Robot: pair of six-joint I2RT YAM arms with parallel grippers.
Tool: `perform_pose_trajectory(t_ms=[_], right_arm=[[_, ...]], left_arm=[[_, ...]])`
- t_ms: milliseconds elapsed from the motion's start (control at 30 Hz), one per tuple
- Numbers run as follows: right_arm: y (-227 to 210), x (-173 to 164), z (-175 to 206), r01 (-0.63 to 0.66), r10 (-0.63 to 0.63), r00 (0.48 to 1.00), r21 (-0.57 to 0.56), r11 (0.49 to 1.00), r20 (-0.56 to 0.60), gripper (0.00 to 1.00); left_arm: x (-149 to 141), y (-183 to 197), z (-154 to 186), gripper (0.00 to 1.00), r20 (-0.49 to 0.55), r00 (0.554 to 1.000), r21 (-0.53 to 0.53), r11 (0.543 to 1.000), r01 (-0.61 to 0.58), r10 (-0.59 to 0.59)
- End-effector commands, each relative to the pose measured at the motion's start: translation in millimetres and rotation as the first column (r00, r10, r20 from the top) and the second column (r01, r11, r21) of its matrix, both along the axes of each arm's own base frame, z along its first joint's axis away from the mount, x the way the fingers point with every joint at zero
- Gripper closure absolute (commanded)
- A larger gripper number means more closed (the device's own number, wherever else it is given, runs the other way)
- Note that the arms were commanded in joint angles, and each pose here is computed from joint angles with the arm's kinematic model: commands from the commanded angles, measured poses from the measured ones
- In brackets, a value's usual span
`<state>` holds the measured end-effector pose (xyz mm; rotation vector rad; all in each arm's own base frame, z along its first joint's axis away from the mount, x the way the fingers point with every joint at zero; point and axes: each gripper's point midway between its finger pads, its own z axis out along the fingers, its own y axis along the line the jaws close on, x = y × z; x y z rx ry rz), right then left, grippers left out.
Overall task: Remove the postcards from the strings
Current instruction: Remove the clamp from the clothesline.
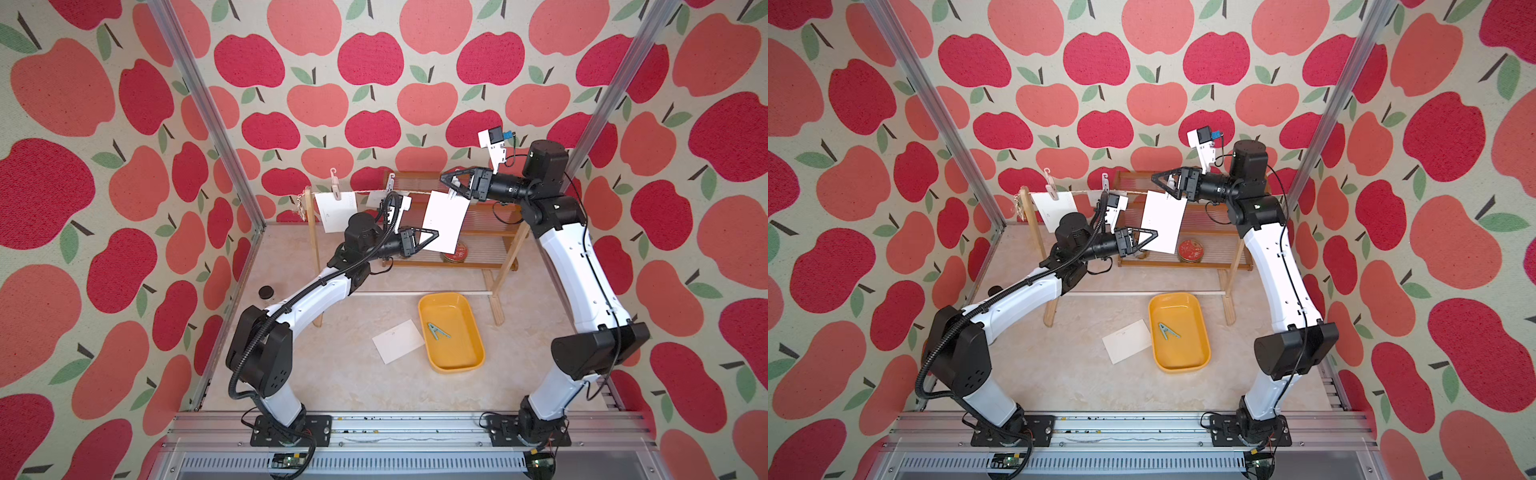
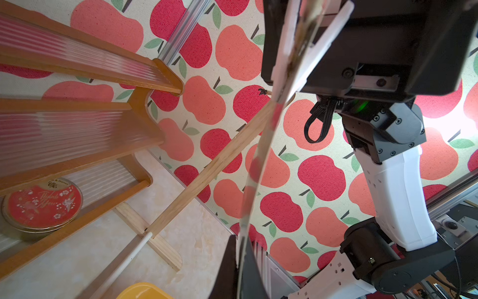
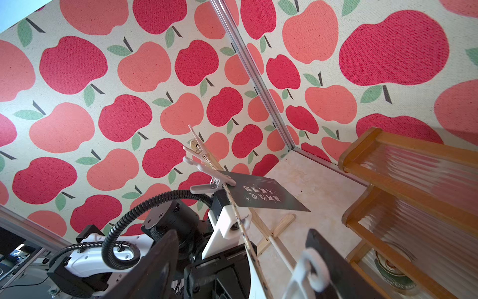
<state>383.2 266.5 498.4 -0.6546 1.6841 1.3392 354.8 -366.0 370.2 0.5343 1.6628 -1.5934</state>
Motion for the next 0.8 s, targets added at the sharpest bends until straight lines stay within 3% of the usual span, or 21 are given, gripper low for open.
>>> perform_pose_trajectory(t_ms=[0, 767], right_arm=[[-3, -10, 8, -0.015, 0.015, 0.999, 0.004, 1.000, 0.035, 0.23], [-14, -8, 9, 0.032, -0.032, 0.998, 0.003, 0.999, 0.060, 0.44]], left_arm=[[2, 1, 4, 1.00, 0.011, 1.000, -0.026, 1.000, 0.012, -0.012], [2, 1, 7, 1.00, 0.005, 1.000, -0.049, 0.999, 0.024, -0.024]])
